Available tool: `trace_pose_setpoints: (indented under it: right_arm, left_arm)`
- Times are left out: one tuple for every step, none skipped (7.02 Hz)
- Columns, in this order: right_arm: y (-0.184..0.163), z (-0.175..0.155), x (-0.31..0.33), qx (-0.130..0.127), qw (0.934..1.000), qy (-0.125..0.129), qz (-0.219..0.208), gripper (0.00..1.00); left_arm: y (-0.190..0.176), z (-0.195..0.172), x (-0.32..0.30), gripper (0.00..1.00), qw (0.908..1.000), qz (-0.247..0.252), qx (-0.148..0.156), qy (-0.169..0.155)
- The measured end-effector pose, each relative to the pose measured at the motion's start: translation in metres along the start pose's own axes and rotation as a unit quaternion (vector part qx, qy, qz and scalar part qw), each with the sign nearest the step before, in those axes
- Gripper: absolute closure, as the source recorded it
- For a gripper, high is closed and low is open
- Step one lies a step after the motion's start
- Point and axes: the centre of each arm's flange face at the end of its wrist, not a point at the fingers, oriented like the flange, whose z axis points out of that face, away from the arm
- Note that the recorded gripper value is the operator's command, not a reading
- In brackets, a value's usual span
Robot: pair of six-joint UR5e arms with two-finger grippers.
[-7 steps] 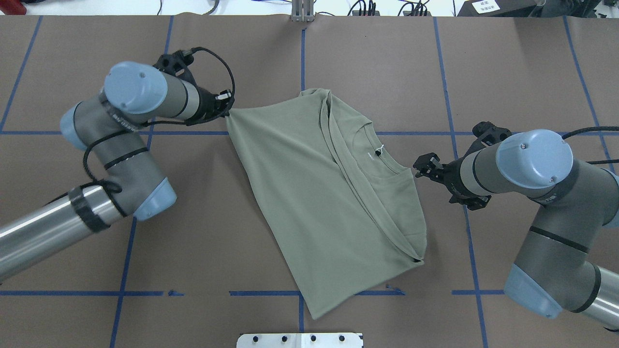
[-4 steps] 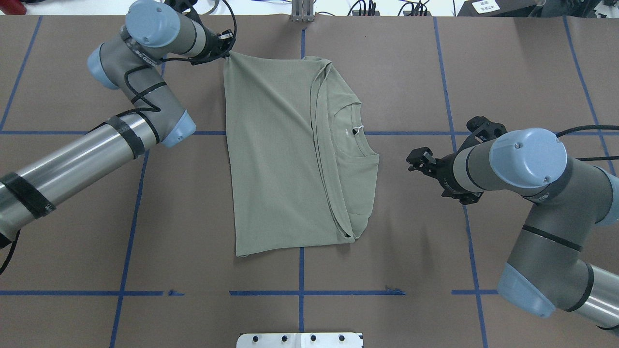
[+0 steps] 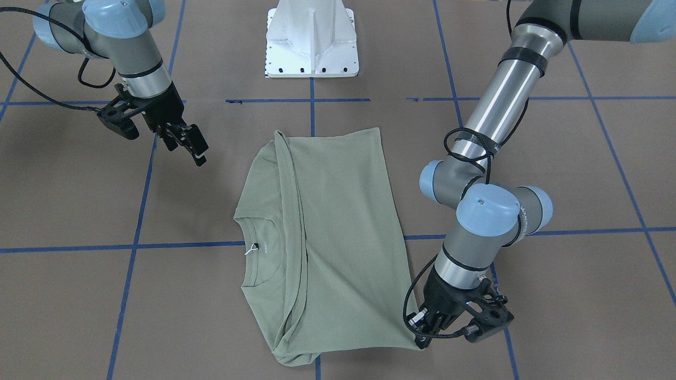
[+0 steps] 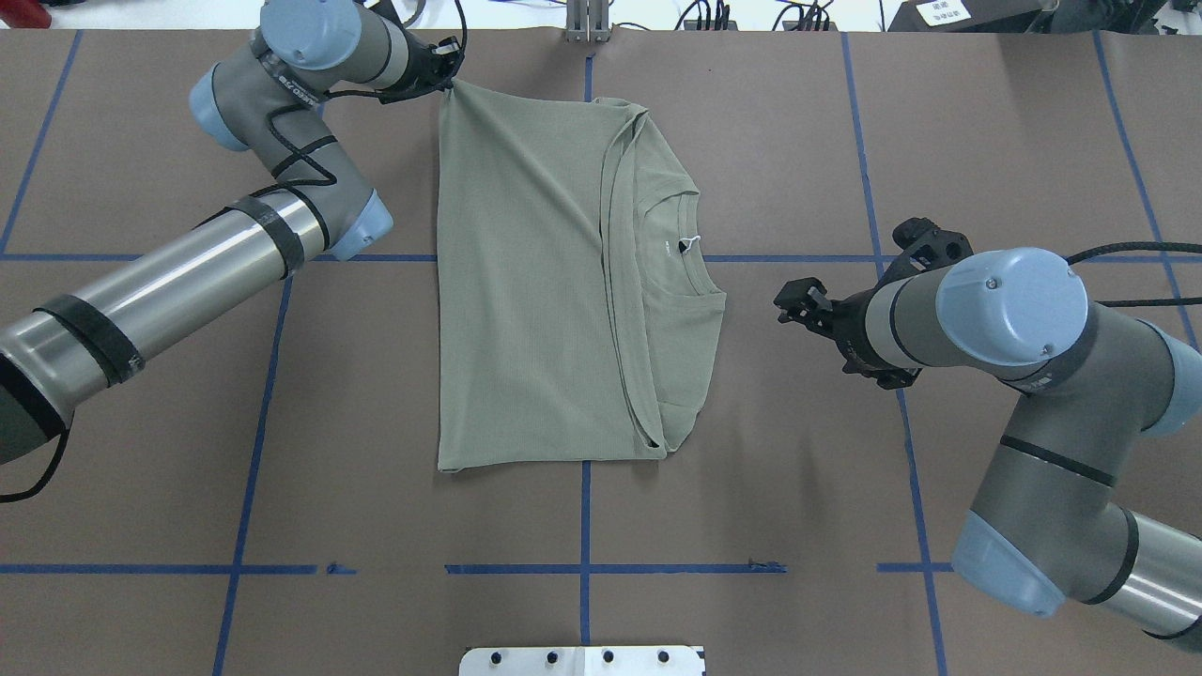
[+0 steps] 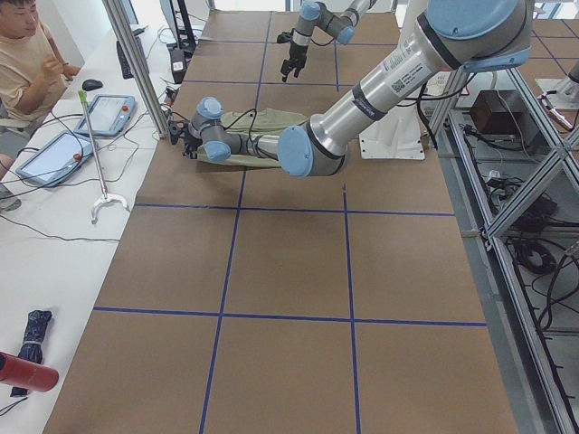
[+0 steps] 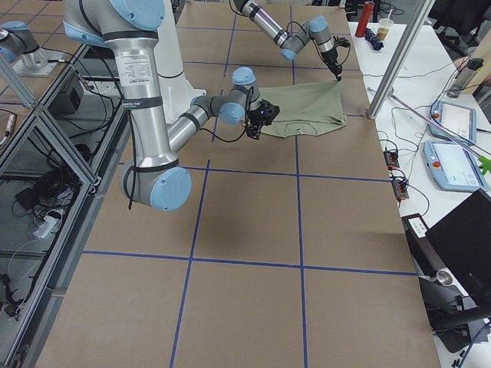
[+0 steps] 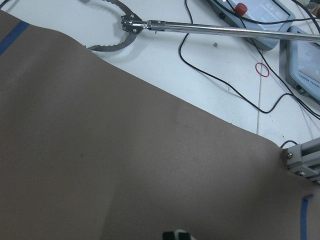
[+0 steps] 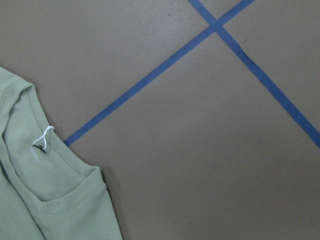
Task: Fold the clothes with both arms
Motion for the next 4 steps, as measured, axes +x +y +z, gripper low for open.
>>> trace_pose_setpoints:
  right_arm:
    - [0.007, 0.001, -0.004, 0.0, 1.0, -0.002, -0.006, 0.0]
    - [0.021, 0.005, -0.009, -0.007, 0.9999, -0.001, -0.016, 0.0]
    - [0.038, 0.011, -0.018, -0.019, 0.9993, -0.003, -0.033, 0.0]
    - [0.06, 0.017, -0.034, -0.033, 0.9969, -0.008, -0.07, 0.0]
  left_arm:
    - [-0.002, 0.001, -0.003, 0.38, 1.0, 0.008, 0.001, 0.0]
    - [-0.004, -0.002, -0.004, 0.38, 0.9998, 0.018, 0.001, 0.004]
    - [0.0, -0.01, -0.011, 0.38, 0.9996, 0.025, -0.004, 0.015]
    - [0.007, -0.025, -0.028, 0.38, 0.9989, 0.031, -0.016, 0.03]
